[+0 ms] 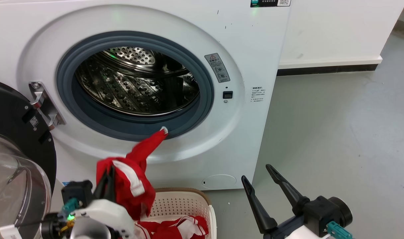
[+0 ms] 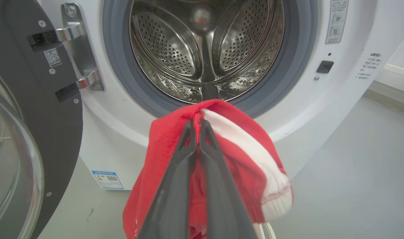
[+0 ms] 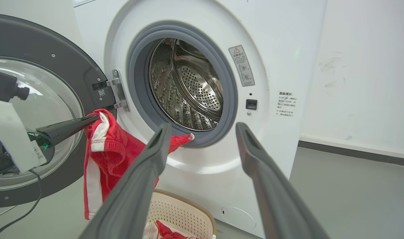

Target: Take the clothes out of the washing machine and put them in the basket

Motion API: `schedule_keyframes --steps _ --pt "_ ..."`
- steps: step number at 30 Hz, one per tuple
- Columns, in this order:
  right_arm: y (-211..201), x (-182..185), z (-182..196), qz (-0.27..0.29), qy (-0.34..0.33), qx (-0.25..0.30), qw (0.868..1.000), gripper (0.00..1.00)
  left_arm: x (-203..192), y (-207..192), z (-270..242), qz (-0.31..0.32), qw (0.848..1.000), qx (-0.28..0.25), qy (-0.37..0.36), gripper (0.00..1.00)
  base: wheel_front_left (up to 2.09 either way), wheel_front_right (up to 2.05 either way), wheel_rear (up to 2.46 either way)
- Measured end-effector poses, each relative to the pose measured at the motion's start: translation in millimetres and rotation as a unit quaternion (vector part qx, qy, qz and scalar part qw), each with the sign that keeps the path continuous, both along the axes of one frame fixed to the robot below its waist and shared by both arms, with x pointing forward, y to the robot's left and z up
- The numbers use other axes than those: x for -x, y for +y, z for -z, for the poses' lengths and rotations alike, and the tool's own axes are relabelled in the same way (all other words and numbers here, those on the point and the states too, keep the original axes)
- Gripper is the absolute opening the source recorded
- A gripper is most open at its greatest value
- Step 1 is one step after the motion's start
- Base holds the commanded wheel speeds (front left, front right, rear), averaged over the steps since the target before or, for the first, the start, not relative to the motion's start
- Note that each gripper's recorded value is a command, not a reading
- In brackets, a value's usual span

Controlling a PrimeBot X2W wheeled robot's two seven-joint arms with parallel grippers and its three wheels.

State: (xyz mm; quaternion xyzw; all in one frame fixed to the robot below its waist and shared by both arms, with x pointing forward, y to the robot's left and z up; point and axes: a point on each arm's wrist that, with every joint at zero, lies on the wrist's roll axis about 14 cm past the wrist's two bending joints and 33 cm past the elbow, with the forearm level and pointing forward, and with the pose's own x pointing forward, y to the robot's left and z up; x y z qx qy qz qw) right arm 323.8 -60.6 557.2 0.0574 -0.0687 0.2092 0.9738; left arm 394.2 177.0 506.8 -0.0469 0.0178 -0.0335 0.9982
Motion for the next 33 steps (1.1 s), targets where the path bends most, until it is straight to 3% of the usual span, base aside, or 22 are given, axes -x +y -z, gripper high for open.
schedule_keyframes --steps 14,24,33 --pt "-0.2 -14.5 15.5 0.001 0.026 -0.003 1.000 1.00 40.3 -21.5 99.0 -0.009 0.987 0.044 0.156 0.00 0.00 0.00 0.00" --pt "-3.8 -42.8 32.6 0.006 0.045 0.012 0.999 1.00 9.1 -34.0 150.6 0.002 0.976 0.042 0.213 0.00 0.00 0.00 0.00" --pt "-4.6 -74.4 60.2 0.004 0.072 0.017 0.997 1.00 4.4 -32.4 229.4 -0.001 0.944 0.031 0.328 0.00 0.00 0.00 0.00"
